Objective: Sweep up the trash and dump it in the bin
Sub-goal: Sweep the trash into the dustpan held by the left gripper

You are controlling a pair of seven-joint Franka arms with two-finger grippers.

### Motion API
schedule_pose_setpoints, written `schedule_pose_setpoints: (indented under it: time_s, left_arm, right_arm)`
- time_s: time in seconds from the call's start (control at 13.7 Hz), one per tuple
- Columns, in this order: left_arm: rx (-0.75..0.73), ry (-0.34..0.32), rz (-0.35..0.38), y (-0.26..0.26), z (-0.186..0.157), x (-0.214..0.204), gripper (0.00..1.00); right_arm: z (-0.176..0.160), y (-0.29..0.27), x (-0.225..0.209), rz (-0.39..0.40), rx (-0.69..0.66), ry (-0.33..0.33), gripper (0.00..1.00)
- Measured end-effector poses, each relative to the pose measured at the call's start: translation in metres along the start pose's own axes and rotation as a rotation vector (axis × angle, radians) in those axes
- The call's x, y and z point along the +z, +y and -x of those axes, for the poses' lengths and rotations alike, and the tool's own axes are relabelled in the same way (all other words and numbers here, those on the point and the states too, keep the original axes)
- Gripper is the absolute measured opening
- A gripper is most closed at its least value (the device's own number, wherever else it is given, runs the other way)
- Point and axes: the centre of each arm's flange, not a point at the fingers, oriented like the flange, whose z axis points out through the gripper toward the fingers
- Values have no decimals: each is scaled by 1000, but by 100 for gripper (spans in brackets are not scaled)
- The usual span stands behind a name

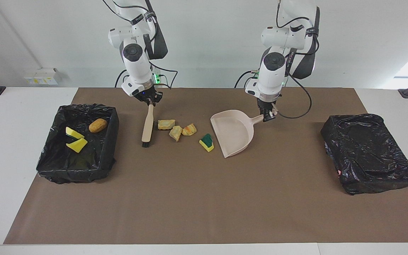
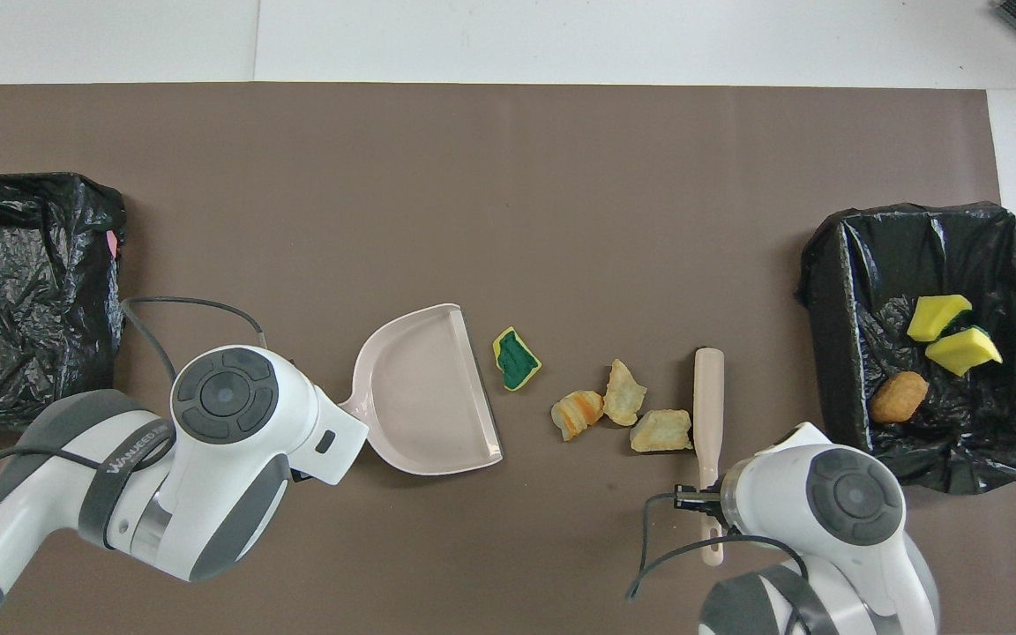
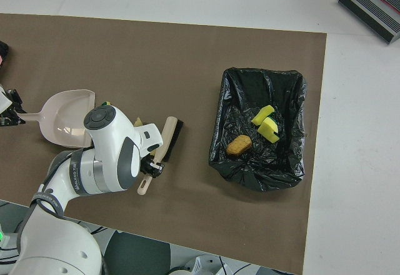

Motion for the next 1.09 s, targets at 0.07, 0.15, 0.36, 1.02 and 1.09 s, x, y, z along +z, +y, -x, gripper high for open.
schedule_pose_setpoints:
  time_s: [0.07,0.15,0.36,1.02,1.09]
  left_arm:
    - [0,0,0,0,0,0,31]
    - [0,0,0,0,0,0,31]
    - [-1,0,0,0,0,0,31]
    - [-6,0,3,-2,3,1,31]
    - [-6,0,2,-1,2,1,31]
  right_arm:
    - [1,-12,4,3,30,1,26]
    - [1,-22,5,6,52,-1,26]
    - [-9,-50,1,-11,79,-8,26]
    - [-14,-205,-5,-92,-141,-40,26]
    - [-12,-214,-8,-147,-202,-67,26]
